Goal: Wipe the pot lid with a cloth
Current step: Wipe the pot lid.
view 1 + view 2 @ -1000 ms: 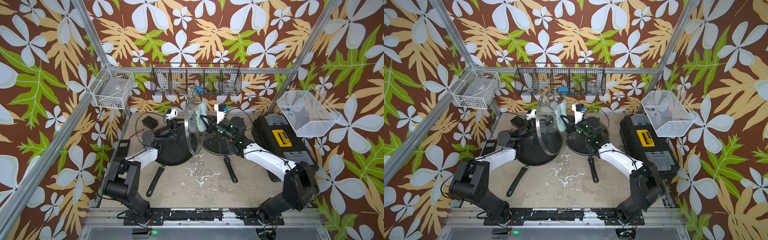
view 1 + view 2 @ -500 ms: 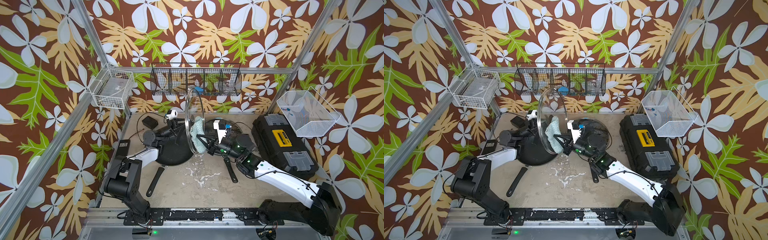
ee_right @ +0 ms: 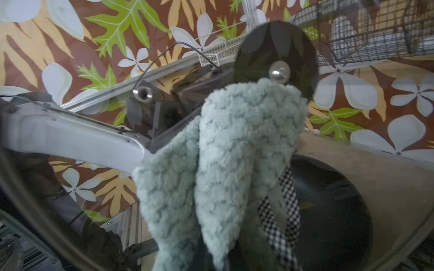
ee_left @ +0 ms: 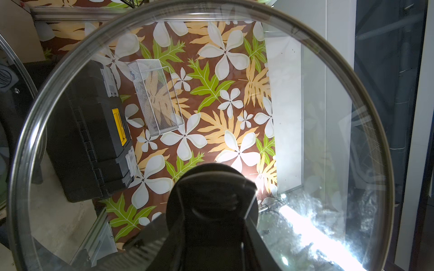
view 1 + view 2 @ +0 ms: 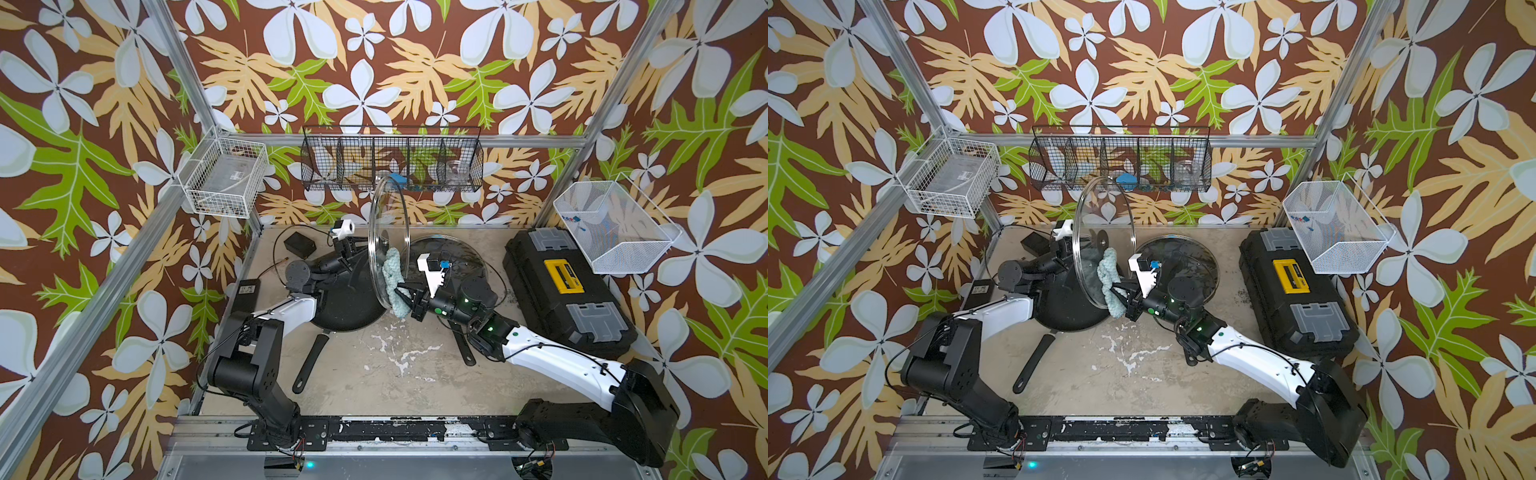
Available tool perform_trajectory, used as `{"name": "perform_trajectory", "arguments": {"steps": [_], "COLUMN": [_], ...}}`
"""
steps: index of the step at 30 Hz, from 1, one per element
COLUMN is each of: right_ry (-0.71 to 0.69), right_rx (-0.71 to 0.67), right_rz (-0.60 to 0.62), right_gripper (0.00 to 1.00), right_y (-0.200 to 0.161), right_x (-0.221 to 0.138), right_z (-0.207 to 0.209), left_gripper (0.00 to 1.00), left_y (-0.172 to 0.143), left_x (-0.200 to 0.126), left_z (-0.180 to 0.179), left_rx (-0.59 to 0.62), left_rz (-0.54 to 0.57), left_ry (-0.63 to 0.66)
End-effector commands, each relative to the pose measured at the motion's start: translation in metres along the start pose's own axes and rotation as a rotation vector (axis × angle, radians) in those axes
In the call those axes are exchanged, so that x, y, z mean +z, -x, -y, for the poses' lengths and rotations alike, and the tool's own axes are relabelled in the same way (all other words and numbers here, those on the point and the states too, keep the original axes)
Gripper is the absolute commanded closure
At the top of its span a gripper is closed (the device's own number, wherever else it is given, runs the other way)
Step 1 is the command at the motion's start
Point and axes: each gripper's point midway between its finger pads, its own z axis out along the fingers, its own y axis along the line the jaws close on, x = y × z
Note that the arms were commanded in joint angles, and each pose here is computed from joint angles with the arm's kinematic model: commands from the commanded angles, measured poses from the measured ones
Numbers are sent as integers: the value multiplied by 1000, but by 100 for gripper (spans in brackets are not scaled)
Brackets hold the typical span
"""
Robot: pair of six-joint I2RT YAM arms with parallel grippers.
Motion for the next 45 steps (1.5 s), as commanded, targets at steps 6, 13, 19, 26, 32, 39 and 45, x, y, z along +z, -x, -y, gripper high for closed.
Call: {"name": "perform_trajectory", "arguments": {"steps": [6,13,19,26,32,39,45], "right_ry": [-99,-81,49,176,224,180,63], "right_rx": [32,-54,-116,-205,-185,-120,-83], "right_rz": [74,135,221,214,180,79,31], "right_gripper": [100,100,100,100,100,100,100], "right_y": [28,96,155,152,111,51,19], "right_x": [21,51,48,30,8,10,21], "right_z": [70,86,37,-38,-73,-56,-20], "left_gripper": [100,100,100,100,100,100,100], "left_y": [-35,-40,-37,-34,-30,-33,-36], "left_x": [-4,-6,-7,-7,-6,-5,-6], "left_z": [68,68,61,54,53,61,65], "left_rx": [105,110,99,93,88,96,98], "left_rz": [-80,-86,-75,-72,-64,-70,-74], "left_ry": [-208,-201,-191,-181,-185,-199,-205]}}
